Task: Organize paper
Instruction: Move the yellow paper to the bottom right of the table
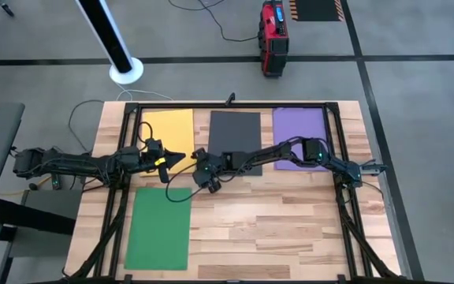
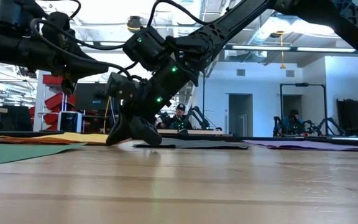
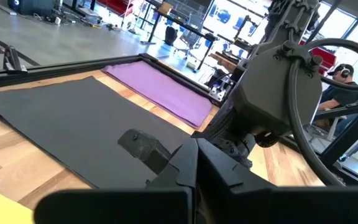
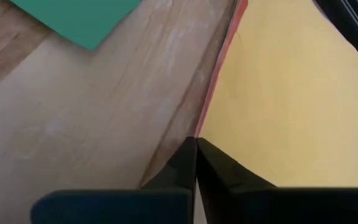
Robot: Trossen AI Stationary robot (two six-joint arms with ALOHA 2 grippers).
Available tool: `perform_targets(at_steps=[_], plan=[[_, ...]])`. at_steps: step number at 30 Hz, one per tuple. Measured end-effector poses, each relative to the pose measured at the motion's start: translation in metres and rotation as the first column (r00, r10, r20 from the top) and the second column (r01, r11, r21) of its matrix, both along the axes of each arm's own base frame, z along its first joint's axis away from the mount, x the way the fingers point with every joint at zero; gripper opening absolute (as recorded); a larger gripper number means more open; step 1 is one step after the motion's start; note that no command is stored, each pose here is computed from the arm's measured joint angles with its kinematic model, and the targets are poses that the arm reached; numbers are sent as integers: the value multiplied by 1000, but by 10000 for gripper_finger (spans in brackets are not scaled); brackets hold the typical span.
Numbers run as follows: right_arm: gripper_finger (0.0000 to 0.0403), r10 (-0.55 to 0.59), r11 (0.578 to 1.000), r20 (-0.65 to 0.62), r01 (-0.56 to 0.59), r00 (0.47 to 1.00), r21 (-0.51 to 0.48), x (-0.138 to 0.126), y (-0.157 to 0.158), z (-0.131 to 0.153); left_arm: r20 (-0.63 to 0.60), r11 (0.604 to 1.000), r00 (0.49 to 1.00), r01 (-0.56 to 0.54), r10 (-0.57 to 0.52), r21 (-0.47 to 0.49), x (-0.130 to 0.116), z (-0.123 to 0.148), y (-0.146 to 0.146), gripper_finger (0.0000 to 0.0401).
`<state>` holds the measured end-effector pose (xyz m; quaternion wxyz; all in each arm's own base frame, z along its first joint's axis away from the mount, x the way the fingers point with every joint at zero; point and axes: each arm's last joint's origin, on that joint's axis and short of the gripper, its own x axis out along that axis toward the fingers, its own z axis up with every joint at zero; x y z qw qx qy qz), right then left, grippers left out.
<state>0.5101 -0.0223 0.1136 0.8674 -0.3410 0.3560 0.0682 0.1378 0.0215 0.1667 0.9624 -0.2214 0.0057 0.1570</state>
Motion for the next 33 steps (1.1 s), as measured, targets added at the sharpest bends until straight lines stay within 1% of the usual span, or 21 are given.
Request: perform_targets(at_steps=[4, 10, 13, 15, 16, 20, 23, 26, 29, 33], plan=[[1, 5, 1000, -4, -5, 1000, -1, 0, 3, 0, -2, 1000, 1000, 0, 0, 0, 0, 0, 0, 0], [0, 25, 1000, -31, -25, 999, -4, -5, 14, 13, -2, 1000, 1000, -1, 1, -1, 0, 0, 0, 0], [0, 8, 1000, -7, -8, 1000, 23, -4, 12, 17, -2, 1000, 1000, -1, 1, -1, 0, 0, 0, 0], [2, -28, 999, 15, 27, 1000, 29, -3, 7, 18, -2, 1000, 1000, -1, 1, -1, 0, 0, 0, 0], [7, -38, 999, 18, 38, 999, 16, -3, 5, 19, -2, 1000, 1000, -1, 1, -1, 0, 0, 0, 0], [42, 1, 999, 0, -1, 1000, -50, -3, 0, 15, -7, 1000, 1000, -2, 2, -1, 0, -1, 0, 0], [72, 22, 997, -17, -23, 1000, -70, -3, 0, 13, -8, 1000, 1000, -1, 1, -2, 0, -1, 0, 0], [94, 34, 996, 1, -34, 999, -84, -2, 0, 15, -12, 1000, 1000, -1, 1, -2, 0, -1, 0, 0], [106, 35, 995, -5, -35, 999, -91, -2, -3, 14, -17, 1000, 1000, -1, 1, -3, 0, -2, 0, 0], [108, 49, 993, -14, -50, 999, -105, 0, -3, 3, -32, 1000, 999, -1, 1, -4, 0, -3, 0, 0]])
